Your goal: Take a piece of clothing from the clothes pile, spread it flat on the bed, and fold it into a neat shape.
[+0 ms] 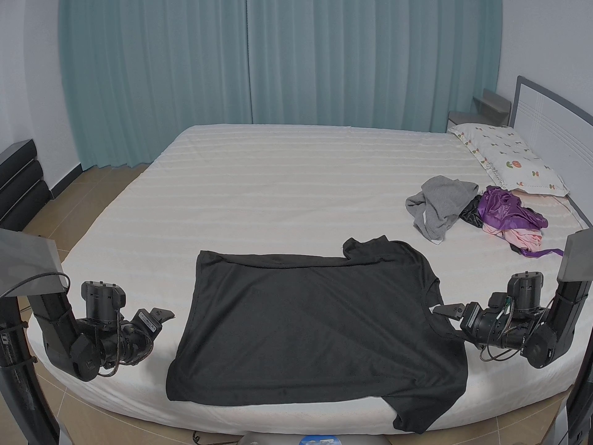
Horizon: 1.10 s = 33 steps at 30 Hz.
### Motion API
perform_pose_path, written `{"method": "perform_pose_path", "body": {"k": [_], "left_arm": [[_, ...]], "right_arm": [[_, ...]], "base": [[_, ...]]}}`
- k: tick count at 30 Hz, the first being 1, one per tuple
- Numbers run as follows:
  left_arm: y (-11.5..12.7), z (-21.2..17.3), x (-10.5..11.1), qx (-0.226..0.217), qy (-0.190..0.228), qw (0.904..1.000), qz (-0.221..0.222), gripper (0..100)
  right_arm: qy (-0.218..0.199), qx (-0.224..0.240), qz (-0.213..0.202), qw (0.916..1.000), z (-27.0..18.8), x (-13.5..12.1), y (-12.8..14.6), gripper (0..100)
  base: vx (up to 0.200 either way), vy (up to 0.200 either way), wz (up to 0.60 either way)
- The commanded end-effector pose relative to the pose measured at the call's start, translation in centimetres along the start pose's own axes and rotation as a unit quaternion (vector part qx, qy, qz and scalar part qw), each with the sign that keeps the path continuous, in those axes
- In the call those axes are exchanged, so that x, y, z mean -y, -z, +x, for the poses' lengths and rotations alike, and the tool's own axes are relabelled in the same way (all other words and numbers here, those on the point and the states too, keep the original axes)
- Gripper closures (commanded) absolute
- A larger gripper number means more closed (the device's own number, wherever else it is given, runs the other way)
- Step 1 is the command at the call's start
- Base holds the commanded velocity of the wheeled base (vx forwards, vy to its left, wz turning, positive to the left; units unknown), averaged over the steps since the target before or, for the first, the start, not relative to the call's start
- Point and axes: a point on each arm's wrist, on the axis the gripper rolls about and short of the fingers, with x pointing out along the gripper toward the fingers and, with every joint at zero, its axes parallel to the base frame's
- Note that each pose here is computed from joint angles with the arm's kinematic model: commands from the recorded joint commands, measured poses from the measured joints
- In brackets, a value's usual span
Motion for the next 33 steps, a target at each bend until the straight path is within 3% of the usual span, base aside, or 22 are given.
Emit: {"method": "perform_pose_path", "body": {"k": [1,7,25,33], "left_arm": [[0.1,0.0,0.1,-0.002,0.001,1.0000,0.000,0],[0.1,0.0,0.1,-0.001,0.002,1.0000,0.001,0],[0.1,-0.9,1.1,0.010,0.020,0.9997,0.009,0],[-1.4,0.3,3.2,0.037,0.050,0.9980,0.012,0]], "right_arm": [[0.002,-0.002,0.001,1.0000,0.1,0.1,0.1,0],[0.002,-0.003,0.001,1.0000,0.1,0.1,0.1,0],[-0.014,0.016,-0.004,0.9998,-0.2,-1.0,-0.4,0],[-0.007,0.041,-0.018,0.9990,1.8,-1.7,-1.3,0]], "base": [[0.000,-0.200,0.00],[0.000,-0.200,0.00],[0.000,0.000,0.00],[0.000,0.000,0.00]]}}
